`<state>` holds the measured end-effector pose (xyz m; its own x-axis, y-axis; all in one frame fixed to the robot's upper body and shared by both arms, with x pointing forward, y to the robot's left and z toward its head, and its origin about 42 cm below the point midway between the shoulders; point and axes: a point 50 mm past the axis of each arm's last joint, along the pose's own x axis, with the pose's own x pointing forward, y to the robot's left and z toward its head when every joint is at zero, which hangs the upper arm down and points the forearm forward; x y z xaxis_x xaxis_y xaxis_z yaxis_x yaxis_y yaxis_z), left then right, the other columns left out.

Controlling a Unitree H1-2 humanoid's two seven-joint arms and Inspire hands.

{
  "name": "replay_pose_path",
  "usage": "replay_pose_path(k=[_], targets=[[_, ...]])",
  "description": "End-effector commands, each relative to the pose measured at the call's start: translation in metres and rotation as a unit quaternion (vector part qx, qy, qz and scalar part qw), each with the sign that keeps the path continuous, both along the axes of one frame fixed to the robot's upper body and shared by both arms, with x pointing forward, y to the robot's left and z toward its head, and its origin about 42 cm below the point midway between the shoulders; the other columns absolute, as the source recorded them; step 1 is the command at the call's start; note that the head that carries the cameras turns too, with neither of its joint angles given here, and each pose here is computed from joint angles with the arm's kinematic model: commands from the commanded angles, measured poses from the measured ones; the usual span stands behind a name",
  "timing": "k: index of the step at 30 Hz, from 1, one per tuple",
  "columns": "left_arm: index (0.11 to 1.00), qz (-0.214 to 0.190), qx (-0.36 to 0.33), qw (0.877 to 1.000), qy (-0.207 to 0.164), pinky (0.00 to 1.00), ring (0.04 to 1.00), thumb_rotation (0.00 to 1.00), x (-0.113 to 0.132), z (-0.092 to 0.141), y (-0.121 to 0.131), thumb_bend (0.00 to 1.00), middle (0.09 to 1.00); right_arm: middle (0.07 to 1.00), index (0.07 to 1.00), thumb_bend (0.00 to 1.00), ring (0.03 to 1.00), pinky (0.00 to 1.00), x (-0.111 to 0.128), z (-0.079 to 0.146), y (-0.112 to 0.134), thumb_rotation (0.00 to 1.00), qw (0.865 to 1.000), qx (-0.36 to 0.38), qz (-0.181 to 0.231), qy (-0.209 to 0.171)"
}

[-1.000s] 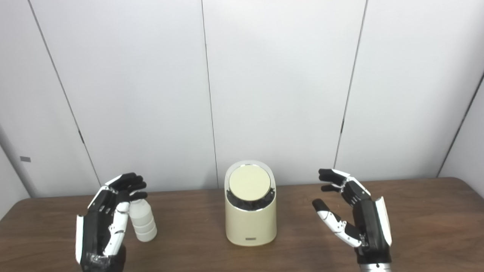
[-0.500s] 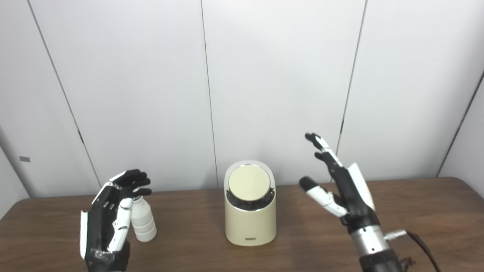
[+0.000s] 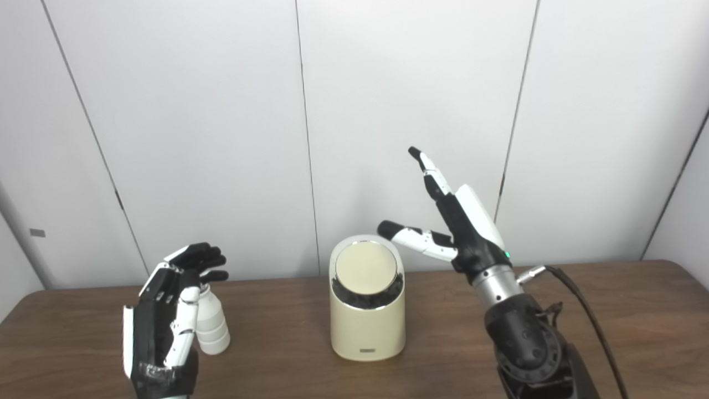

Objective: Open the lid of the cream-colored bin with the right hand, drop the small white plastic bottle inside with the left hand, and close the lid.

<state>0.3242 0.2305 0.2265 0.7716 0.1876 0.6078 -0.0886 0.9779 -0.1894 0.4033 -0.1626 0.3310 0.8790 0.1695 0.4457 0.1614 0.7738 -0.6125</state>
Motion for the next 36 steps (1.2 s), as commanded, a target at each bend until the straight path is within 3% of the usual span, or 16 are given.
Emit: replay_pose_path(k=[1,7,15,24,36], targets=[[0.673,0.001,0.004,0.999,-0.036,0.59,0.667,0.48,0.000,0.019,-0.005,0.30,0.681,1.000,1.000,0.93,1.000,0.96,0.007,0.026,0.009,0.74,0.999,0.006,-0.002,-0.044],[0.665,0.001,-0.002,0.999,-0.037,0.59,0.662,0.48,0.000,0.020,-0.008,0.30,0.672,1.000,1.000,0.96,1.000,0.96,0.027,0.019,0.023,0.64,0.999,-0.003,-0.003,-0.032],[0.666,0.002,-0.005,0.999,-0.041,0.58,0.660,0.50,-0.001,0.023,-0.010,0.30,0.672,1.000,1.000,0.97,1.000,1.00,0.047,0.004,0.034,0.63,0.999,-0.046,-0.019,-0.007],[0.669,0.003,-0.008,0.999,-0.043,0.58,0.657,0.49,-0.001,0.024,-0.012,0.29,0.671,1.000,1.000,1.00,1.000,1.00,0.061,-0.013,0.031,0.53,0.996,-0.068,-0.047,0.023],[0.664,0.007,-0.005,0.999,-0.041,0.58,0.656,0.48,-0.003,0.026,-0.012,0.30,0.670,1.000,1.000,1.00,1.000,1.00,0.061,-0.031,0.019,0.46,0.994,-0.084,-0.052,0.054]])
